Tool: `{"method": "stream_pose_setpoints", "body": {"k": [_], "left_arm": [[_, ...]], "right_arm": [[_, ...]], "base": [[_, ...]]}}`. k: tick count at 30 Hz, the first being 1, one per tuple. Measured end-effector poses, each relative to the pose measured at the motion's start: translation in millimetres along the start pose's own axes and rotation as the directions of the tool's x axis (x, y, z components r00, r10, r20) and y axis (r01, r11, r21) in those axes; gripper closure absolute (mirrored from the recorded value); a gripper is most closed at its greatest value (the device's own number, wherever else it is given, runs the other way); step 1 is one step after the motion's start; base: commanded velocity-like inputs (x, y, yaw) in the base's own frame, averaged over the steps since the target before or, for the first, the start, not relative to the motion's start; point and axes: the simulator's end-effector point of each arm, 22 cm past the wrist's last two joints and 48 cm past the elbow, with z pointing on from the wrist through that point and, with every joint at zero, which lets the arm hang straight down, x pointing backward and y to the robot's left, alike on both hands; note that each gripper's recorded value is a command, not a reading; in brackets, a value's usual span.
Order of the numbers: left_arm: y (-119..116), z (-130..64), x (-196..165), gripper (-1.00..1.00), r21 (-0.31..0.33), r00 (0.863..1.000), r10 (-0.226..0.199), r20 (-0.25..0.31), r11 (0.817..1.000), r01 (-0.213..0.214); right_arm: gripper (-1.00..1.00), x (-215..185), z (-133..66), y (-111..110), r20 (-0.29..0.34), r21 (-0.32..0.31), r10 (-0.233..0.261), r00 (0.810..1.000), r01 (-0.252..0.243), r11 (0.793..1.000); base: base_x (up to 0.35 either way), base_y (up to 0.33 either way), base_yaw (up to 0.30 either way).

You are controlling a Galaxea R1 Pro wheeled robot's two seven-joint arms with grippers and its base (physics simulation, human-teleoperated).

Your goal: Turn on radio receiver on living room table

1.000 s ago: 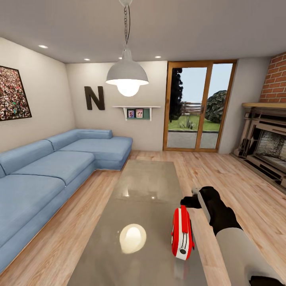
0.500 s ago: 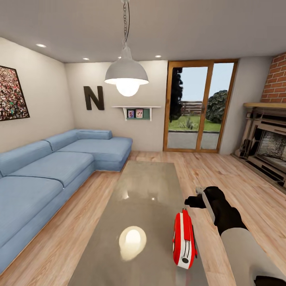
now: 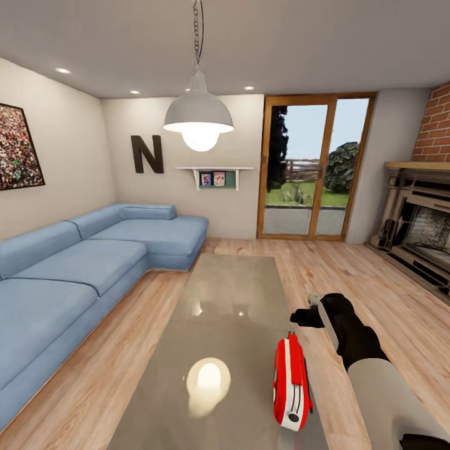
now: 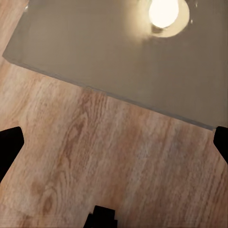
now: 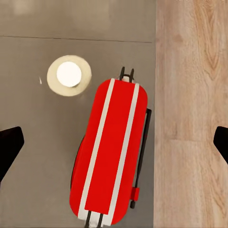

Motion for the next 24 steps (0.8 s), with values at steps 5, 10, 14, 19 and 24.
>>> {"method": "stream_pose_setpoints", "body": {"k": [5, 10, 14, 19, 24], "left_arm": [[-1, -0.1, 0, -1.0, 0.001, 1.0, -0.001, 0.001, 1.0, 0.001], [-4, -0.3, 0, -1.0, 0.01, 1.0, 0.001, 0.0, 1.0, -0.001], [-4, -0.2, 0, -1.0, 0.012, 1.0, 0.001, 0.001, 1.0, -0.001], [-6, -0.4, 0, -1.0, 0.016, 1.0, -0.001, -0.001, 1.0, 0.001], [-9, -0.7, 1, -1.0, 0.02, 1.0, -0.002, -0.005, 1.0, 0.003]], "right_arm": [[-1.0, 0, 0.0, 0, 0.0, -0.001, 0.001, 1.0, -0.001, 1.0], [-1.0, 0, 0.1, 0, 0.0, -0.001, 0.0, 1.0, 0.0, 1.0], [-1.0, 2, 0.9, 0, -0.004, 0.0, 0.001, 1.0, -0.001, 1.0], [-1.0, 24, 13.4, 0, -0.065, 0.0, 0.002, 0.998, -0.003, 1.0], [-1.0, 42, 21.8, 1, -0.11, -0.004, 0.003, 0.994, -0.003, 1.0]], "base": [[0.052, 0.0, 0.0], [0.008, 0.0, 0.0], [0.001, 0.0, 0.0], [0.0, 0.0, 0.0], [0.0, 0.0, 0.0]]}}
